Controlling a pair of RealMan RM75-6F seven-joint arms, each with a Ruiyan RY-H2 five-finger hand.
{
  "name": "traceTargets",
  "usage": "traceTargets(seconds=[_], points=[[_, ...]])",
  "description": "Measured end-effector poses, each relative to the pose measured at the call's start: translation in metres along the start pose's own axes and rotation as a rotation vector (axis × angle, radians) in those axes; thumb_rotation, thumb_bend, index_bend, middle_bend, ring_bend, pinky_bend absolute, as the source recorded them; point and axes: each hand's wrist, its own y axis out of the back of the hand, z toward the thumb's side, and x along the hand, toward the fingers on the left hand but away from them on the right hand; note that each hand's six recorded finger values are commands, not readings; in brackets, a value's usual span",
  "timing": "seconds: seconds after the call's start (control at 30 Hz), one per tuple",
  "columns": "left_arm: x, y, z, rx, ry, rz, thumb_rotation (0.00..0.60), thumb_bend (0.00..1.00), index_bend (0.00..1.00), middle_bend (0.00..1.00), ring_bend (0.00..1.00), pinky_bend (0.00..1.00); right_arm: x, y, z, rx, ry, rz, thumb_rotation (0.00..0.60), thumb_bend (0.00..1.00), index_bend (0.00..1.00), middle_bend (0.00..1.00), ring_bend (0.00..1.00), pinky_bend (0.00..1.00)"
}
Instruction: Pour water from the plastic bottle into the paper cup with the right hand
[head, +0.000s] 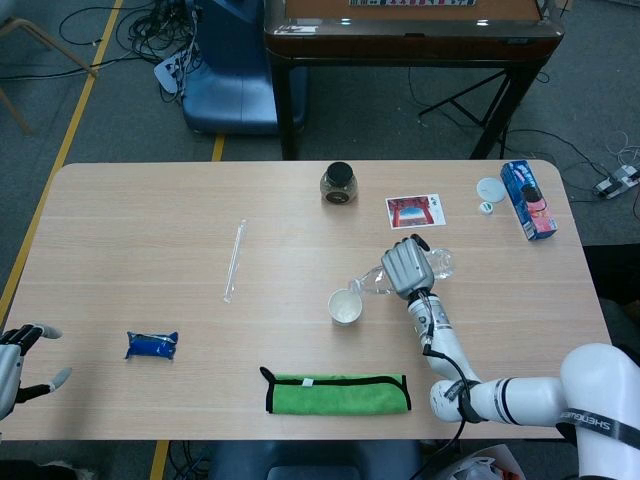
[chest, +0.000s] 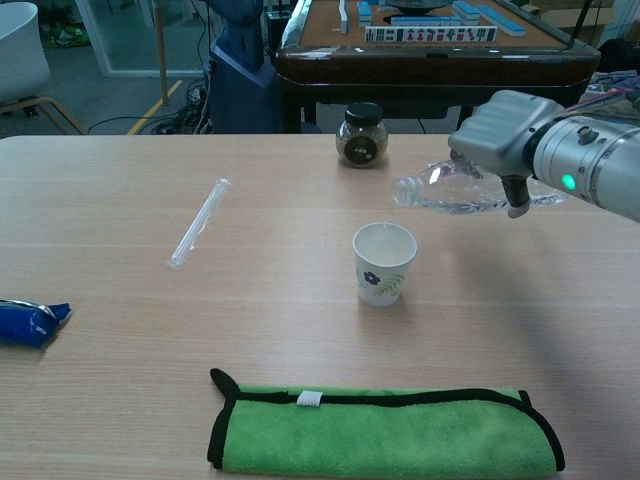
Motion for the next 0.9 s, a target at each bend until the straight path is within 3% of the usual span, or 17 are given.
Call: traceTargets(seconds=[0.4, 0.9], points=[[0.000, -0.001, -0.001, 0.001, 0.002, -0.004, 0.600, 0.13, 0.41, 0.39, 0.39, 0.59, 0.001, -0.015, -0.005, -0.342, 0.006, 0.010, 0.600, 0.24, 0.67, 0.67, 0.56, 0.53], [0.001, -0.004, -0.002, 0.006, 0.009, -0.009, 0.600, 0.13, 0.41, 0.39, 0.39, 0.59, 0.011, -0.037, -0.025, -0.864, 0.015, -0.146, 0.600, 0.24, 0.67, 0.67, 0.56, 0.54]])
